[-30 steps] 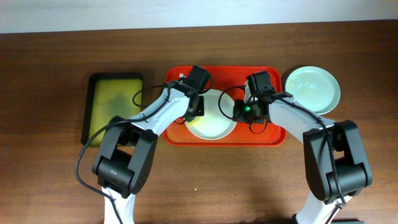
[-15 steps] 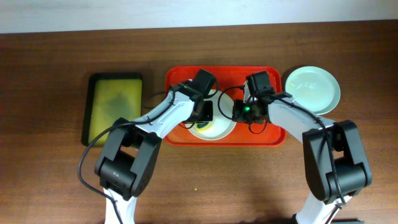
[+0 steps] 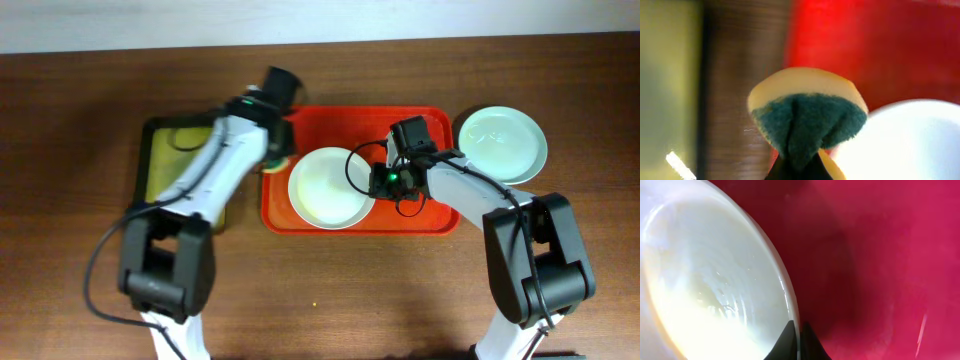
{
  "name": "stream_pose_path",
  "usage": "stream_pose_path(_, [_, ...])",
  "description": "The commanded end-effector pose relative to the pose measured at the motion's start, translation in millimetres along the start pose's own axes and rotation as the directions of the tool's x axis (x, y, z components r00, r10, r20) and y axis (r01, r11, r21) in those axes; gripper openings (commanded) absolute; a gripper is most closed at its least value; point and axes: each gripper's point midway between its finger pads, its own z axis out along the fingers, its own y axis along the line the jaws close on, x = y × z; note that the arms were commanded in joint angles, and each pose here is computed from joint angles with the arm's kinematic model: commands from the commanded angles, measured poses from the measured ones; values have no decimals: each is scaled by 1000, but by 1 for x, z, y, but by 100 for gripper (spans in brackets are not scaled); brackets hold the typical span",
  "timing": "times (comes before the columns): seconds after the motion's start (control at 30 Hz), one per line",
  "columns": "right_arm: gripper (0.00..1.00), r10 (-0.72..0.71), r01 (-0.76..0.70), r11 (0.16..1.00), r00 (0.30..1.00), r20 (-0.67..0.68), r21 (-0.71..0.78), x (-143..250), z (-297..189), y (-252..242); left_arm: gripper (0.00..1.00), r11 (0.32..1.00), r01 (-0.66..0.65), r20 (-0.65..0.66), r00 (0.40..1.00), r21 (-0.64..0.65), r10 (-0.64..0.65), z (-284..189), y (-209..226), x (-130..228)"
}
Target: Clean dirty plates on tray and stack at the side
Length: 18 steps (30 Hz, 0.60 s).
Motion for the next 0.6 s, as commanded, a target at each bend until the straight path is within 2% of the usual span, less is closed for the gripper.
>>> stream_pose_path(0.0, [4, 11, -11, 999, 1000, -5, 52, 3, 7, -15, 0, 981, 191, -29, 981, -40, -193, -4, 80, -19])
stream_pose_path(0.1, [4, 11, -11, 999, 1000, -5, 51, 3, 7, -15, 0, 947, 312, -83, 944, -74, -318, 22, 136, -5])
stream_pose_path(0.2, [4, 12, -12, 999, 1000, -7, 52, 3, 7, -15, 0, 935, 341, -98, 932, -96, -350, 48, 153, 16])
stream_pose_path(0.3, [5, 12, -11, 999, 1000, -6, 52, 3, 7, -15, 0, 925, 363, -92, 923, -110, -374, 52, 165, 18])
stream_pose_path(0.33, [4, 10, -10, 999, 1000, -7, 52, 3, 7, -15, 10, 924, 365, -92, 922, -110, -375, 52, 166, 18])
stream_pose_path(0.37, [4, 0, 0, 999, 1000, -10, 53, 4, 7, -16, 28, 924, 366, -89, 922, -110, -376, 51, 166, 17])
stream_pose_path(0.4, [4, -1, 2, 998, 1000, -15, 55, 5, 7, -16, 34, 924, 367, -82, 923, -107, -376, 49, 166, 14])
stream_pose_path(0.5, [4, 0, 1, 998, 1000, -19, 56, 6, 6, -16, 35, 925, 373, -16, 927, -74, -375, 16, 166, -11])
stream_pose_path(0.53, [4, 0, 1, 998, 1000, -19, 56, 5, 6, -16, 41, 925, 377, 15, 926, -59, -376, -1, 166, -19])
stream_pose_path(0.57, [4, -27, 29, 998, 999, -29, 58, 3, 1, -13, 73, 924, 381, 60, 924, -37, -379, -24, 166, -26])
